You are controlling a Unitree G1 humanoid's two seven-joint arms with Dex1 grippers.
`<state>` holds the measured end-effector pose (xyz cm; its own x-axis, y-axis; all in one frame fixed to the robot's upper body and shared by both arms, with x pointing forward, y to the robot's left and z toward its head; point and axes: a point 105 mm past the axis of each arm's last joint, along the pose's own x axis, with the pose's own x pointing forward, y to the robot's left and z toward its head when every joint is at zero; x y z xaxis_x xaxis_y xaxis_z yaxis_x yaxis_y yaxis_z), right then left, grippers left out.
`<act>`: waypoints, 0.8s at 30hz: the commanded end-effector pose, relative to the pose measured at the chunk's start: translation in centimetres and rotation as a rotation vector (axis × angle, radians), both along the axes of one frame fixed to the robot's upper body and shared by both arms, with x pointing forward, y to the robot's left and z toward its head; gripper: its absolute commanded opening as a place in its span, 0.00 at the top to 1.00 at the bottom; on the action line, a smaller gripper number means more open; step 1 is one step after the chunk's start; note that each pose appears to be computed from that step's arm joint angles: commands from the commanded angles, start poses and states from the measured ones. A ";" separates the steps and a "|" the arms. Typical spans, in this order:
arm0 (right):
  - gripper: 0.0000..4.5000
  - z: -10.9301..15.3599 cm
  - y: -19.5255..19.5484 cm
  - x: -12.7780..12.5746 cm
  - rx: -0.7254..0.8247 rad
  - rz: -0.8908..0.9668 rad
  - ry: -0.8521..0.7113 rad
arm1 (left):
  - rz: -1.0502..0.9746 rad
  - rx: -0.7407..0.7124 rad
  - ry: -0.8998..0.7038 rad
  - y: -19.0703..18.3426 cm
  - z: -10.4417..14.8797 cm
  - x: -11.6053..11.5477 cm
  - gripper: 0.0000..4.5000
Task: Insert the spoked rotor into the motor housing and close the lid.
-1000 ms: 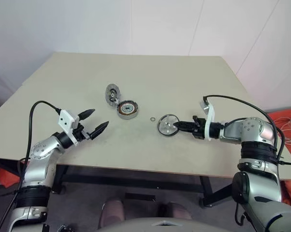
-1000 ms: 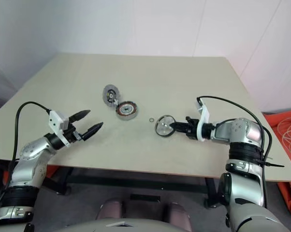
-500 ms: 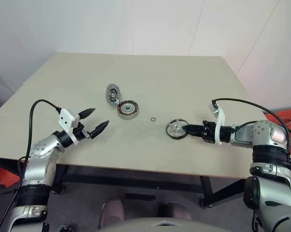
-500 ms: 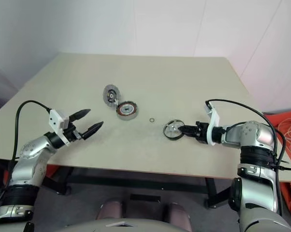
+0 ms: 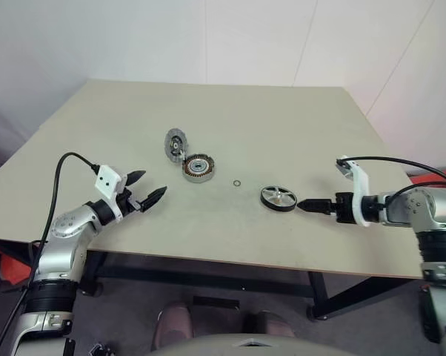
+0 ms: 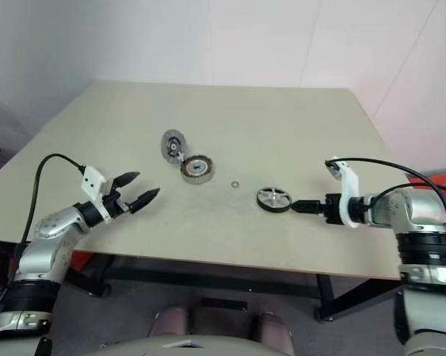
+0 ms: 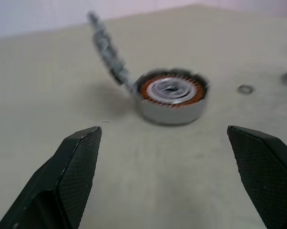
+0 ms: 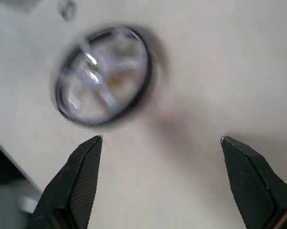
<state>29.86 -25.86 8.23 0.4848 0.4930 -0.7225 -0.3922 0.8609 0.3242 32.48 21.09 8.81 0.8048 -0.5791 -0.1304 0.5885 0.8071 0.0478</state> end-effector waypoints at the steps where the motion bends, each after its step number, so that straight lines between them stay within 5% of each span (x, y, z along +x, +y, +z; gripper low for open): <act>1: 0.01 3.5 1.3 1.1 -0.055 0.238 -0.286 | -0.054 0.014 -0.022 -0.7 1.6 0.3 0.00; 10: 0.01 8.6 7.6 1.5 -0.017 0.571 -0.830 | -0.216 0.023 0.143 -5.1 2.3 0.8 0.00; 13: 0.01 8.5 10.7 0.6 -0.005 0.710 -0.941 | -0.323 0.228 0.174 -7.1 2.8 1.3 0.00; 24: 0.01 6.4 12.9 -1.2 0.063 0.815 -0.897 | -0.547 0.707 0.195 -9.7 2.4 4.1 0.00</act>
